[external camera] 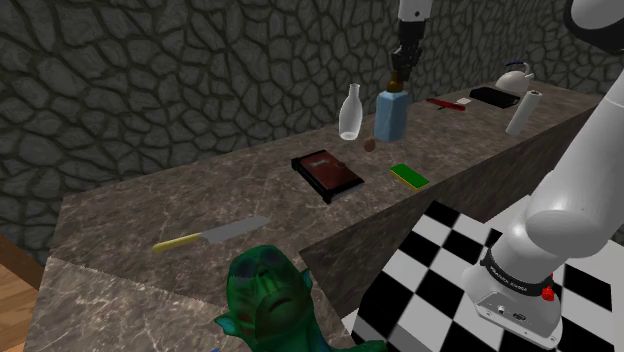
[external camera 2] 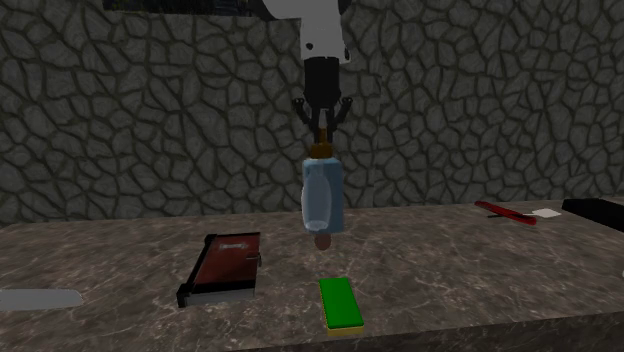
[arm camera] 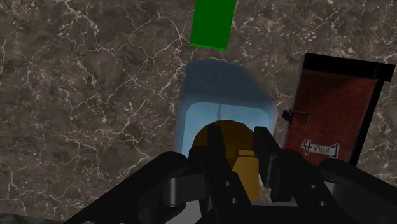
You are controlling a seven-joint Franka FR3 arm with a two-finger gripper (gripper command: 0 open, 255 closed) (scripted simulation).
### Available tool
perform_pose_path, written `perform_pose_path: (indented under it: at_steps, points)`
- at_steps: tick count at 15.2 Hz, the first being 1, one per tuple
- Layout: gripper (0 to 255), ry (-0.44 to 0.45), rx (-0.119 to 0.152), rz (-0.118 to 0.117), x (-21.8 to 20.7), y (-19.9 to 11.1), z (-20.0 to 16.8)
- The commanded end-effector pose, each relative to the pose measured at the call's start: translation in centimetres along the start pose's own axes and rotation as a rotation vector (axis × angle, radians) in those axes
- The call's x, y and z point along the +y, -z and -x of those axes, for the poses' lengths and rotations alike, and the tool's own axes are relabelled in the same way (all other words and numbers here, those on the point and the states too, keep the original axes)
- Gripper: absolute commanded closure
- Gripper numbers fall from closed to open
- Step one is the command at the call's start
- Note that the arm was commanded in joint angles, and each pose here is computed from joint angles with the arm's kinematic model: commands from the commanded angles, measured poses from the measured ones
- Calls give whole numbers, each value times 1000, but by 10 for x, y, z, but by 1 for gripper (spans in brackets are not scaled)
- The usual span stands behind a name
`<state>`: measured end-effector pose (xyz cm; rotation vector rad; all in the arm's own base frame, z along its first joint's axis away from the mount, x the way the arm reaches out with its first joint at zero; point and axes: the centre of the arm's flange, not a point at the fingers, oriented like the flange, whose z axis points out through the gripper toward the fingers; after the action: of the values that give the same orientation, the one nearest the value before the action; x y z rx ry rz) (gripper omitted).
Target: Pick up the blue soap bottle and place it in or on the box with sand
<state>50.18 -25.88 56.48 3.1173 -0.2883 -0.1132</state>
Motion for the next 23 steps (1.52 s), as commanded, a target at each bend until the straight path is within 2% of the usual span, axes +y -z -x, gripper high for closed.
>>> perform_pose_path:
  at_steps: [1,19,23]
  points:
    - [255,-1,0,0,-25,13,-4]
    - [255,-1,0,0,-239,110,-40]
    - [255,-1,0,0,-243,96,-41]
